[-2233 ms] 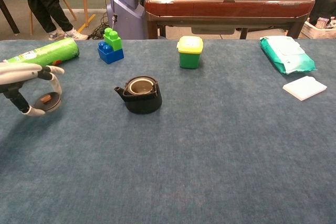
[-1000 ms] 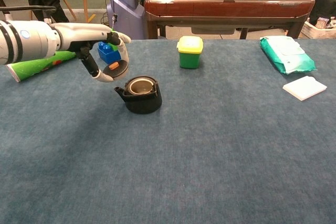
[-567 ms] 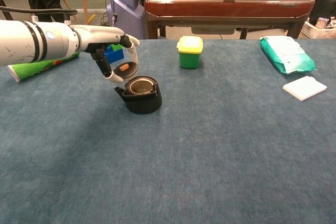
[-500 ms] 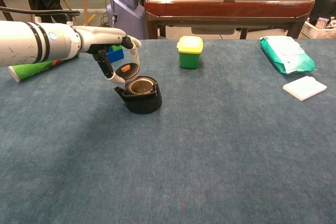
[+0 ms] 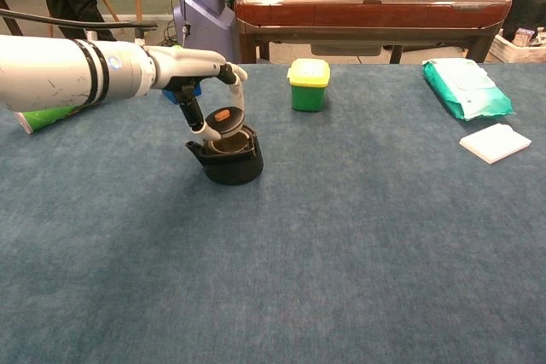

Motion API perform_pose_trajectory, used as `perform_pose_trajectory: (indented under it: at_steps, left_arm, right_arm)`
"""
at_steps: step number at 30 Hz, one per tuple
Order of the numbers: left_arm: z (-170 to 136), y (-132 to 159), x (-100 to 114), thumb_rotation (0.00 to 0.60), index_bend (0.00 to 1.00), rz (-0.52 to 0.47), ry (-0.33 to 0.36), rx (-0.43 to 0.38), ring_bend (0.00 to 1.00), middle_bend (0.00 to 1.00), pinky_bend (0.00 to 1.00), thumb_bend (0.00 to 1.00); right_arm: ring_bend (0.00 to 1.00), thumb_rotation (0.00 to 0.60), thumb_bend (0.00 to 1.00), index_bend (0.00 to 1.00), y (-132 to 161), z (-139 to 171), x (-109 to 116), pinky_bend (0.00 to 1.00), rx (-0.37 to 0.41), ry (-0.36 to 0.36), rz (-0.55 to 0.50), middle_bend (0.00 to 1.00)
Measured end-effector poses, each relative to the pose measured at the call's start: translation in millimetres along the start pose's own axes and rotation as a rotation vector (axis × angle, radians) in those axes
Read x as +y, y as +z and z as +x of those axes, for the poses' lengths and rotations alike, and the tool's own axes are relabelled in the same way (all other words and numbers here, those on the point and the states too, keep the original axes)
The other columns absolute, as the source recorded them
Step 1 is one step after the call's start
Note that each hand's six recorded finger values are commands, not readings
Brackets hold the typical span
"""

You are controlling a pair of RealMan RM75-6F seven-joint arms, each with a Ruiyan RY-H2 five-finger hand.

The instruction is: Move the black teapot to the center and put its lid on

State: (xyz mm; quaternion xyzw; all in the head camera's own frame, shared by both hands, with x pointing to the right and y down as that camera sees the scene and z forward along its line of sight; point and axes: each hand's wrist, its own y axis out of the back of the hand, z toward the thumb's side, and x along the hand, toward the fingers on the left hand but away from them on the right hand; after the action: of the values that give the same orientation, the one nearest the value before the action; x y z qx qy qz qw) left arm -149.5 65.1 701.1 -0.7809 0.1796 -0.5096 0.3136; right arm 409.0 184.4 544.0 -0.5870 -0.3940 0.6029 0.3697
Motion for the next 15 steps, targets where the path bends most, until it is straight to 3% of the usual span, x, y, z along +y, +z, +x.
perform_pose_trajectory:
  at_steps: [15]
  left_arm:
    - [7.0, -1.3, -5.3, 0.6, 0.36, 0.015, -0.026, 0.026, 0.0, 0.0, 0.0, 0.25]
  right_arm:
    - [0.04, 0.6, 0.1, 0.27, -3.6, 1.9, 1.7, 0.1, -0.01, -0.004, -0.003, 0.24]
